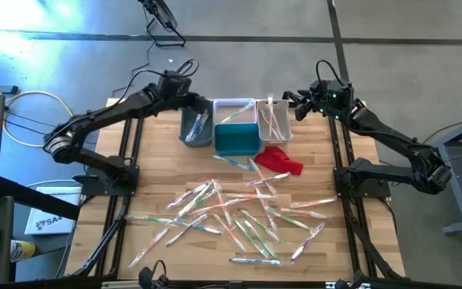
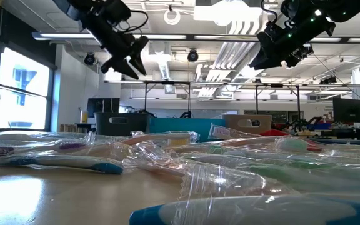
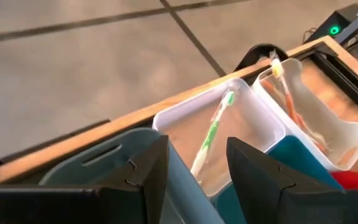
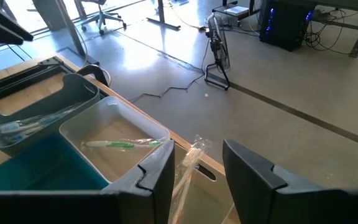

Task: Pick & Place Toothbrushes
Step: Put the top blue toothbrush into the gray bin

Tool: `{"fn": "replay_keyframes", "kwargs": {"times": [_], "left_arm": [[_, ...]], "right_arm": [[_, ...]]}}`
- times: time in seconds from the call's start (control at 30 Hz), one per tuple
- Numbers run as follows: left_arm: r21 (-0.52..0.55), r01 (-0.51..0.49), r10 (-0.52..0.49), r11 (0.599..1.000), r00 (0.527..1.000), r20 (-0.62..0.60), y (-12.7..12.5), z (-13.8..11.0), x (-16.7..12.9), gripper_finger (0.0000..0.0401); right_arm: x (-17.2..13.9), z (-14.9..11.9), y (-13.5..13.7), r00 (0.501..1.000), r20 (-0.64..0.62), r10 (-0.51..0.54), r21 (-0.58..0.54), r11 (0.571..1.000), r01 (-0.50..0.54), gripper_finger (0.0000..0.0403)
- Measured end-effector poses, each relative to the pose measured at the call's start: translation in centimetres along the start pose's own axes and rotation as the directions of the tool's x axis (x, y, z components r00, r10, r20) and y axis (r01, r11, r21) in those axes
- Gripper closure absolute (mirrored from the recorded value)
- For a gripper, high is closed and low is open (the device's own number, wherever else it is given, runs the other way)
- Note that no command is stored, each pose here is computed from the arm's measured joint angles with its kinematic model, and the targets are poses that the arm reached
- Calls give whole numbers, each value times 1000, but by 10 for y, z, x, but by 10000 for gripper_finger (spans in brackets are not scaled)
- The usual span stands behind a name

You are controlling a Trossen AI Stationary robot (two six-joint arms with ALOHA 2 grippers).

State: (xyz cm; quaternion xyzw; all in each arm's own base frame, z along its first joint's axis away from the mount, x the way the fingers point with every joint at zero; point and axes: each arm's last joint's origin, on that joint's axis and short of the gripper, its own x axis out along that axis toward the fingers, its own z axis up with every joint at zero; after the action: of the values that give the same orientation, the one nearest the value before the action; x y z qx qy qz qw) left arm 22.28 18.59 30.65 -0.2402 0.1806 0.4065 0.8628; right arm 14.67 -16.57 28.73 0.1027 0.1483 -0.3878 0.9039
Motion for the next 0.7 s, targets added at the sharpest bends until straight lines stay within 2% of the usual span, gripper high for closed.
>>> {"fn": "replay_keyframes", "kwargs": {"times": [0.17, 0.3, 0.5, 0.7], "left_arm": [[66, 14, -15, 998, 1000, 16, -10, -1, -7, 242], [103, 14, -18, 995, 999, 37, -28, -7, -12, 242], [203, 140, -162, 969, 982, 96, -65, -14, -21, 242], [260, 232, -257, 937, 964, 65, -91, -28, -31, 242]], "right_arm": [[0, 0, 0, 1000, 0, 1, 0, 1000, -1, 275], [0, 0, 0, 1000, 0, 2, 0, 1000, -2, 275], [0, 0, 0, 1000, 0, 2, -8, 1000, -2, 275], [0, 0, 0, 1000, 0, 11, -9, 1000, -11, 275]]}}
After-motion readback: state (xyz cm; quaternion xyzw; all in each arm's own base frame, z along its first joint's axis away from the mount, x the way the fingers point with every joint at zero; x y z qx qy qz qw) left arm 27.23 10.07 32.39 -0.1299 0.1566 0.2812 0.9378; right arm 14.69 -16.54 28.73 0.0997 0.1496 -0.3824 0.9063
